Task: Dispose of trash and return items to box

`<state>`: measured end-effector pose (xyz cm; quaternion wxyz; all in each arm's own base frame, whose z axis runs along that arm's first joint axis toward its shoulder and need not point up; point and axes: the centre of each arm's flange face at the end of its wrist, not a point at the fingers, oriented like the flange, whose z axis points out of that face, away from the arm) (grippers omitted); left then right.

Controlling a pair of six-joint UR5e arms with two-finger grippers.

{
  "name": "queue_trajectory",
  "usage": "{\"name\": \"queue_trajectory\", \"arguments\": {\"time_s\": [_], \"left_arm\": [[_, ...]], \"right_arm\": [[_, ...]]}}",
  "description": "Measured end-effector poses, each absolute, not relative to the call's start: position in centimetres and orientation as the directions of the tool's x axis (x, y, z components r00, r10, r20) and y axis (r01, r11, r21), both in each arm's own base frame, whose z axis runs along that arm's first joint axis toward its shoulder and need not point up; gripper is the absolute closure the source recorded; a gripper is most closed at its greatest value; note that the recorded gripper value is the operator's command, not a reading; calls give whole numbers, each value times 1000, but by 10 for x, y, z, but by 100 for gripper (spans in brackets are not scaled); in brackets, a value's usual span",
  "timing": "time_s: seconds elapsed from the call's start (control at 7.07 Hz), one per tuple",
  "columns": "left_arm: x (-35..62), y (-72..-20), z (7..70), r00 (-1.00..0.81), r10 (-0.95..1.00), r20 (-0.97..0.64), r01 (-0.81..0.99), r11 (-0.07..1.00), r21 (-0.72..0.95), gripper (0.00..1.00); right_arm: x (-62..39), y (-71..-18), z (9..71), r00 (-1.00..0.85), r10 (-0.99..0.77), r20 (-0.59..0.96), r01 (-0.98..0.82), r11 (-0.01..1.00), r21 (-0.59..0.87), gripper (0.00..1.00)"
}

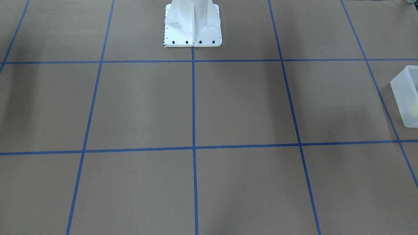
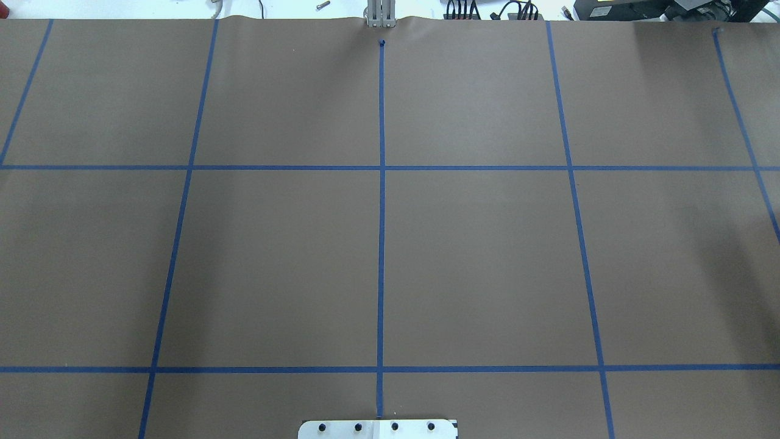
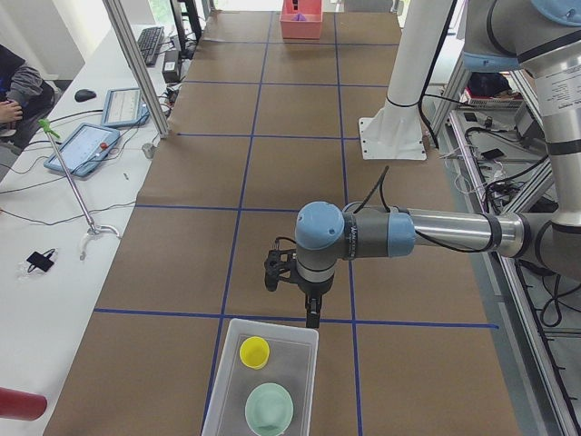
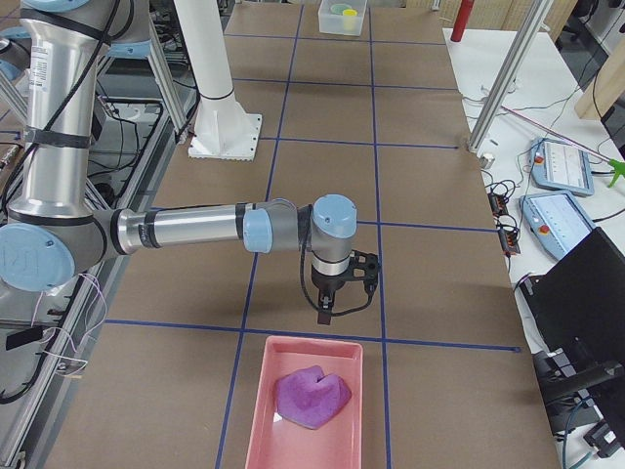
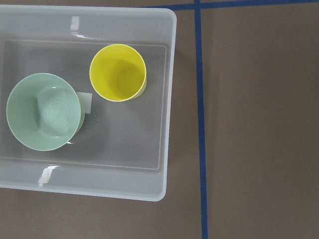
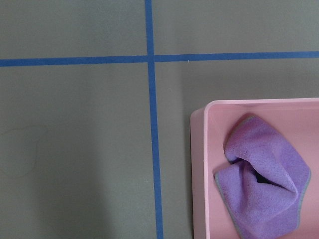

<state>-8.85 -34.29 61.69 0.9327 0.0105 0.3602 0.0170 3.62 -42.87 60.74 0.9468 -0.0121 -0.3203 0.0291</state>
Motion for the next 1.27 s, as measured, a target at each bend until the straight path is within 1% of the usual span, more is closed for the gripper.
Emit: {"name": "queue_trajectory", "arguments": {"time_s": [0.42,0.85,1.27], "left_arm": [[-89,-343,617,742,37,-669,-23,999,30,2],[-98,-341,614,812,45,-582,-29,999,36,2],[-98,-335,618,819,37,-573,-31,999,20,2]], "right_arm": [[34,-429,606,780,62,622,-44,998,-44,0],[35,-428,608,779,63,623,-43,998,-48,0],[34,-426,610,780,61,623,-36,998,-53,0]]}}
